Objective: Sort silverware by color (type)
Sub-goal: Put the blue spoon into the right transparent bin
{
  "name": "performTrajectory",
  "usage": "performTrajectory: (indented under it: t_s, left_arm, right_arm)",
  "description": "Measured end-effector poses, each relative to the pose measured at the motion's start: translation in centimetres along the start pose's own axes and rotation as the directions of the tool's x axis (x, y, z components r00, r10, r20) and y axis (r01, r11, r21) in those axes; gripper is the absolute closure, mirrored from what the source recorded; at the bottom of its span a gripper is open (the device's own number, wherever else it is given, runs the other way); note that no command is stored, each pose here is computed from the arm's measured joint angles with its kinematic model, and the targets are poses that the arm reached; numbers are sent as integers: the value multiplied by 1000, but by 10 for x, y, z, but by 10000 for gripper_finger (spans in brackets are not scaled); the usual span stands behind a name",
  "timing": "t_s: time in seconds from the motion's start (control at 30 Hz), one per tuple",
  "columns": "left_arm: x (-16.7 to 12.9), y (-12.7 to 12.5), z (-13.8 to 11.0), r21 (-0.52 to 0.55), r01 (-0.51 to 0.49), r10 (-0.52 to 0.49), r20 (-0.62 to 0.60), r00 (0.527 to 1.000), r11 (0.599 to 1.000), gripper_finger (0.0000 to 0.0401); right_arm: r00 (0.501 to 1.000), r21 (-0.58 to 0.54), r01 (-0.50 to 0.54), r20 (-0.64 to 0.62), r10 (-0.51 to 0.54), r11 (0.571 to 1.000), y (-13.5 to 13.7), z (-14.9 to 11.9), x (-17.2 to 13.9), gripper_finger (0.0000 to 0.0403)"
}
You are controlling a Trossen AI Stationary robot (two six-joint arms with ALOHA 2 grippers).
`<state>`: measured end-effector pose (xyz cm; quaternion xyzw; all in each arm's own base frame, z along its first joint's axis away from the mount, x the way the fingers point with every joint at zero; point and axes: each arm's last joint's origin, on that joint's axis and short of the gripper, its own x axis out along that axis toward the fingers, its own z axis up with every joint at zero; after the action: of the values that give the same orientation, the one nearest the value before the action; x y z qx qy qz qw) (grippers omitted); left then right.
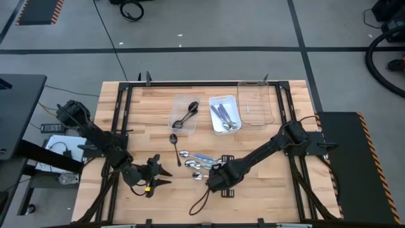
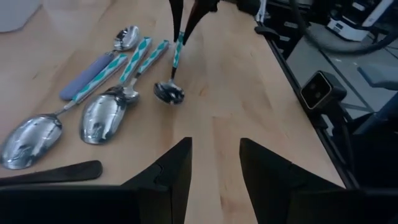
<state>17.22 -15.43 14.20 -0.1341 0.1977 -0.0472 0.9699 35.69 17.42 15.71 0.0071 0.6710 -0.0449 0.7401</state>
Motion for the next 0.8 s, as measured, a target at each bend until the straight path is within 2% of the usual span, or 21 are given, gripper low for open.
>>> performTrajectory:
  t_s: [0.27,0.6,0.8]
  left_arm:
    - [1,3,2,-3,-77,77,48,996,997,260]
    - [5,11,7,-88,-141,148,80,986,986,260]
    - [5,12,7,-106,-147,156,83,984,983,260]
  right_arm:
    - [997,2,63,48,-63,998,-33,3,-37,368]
    - [977,46,190,90,-193,981,-80,-5,-83,367]
    - [970,124,211,96,-223,970,-118,-22,-91,367]
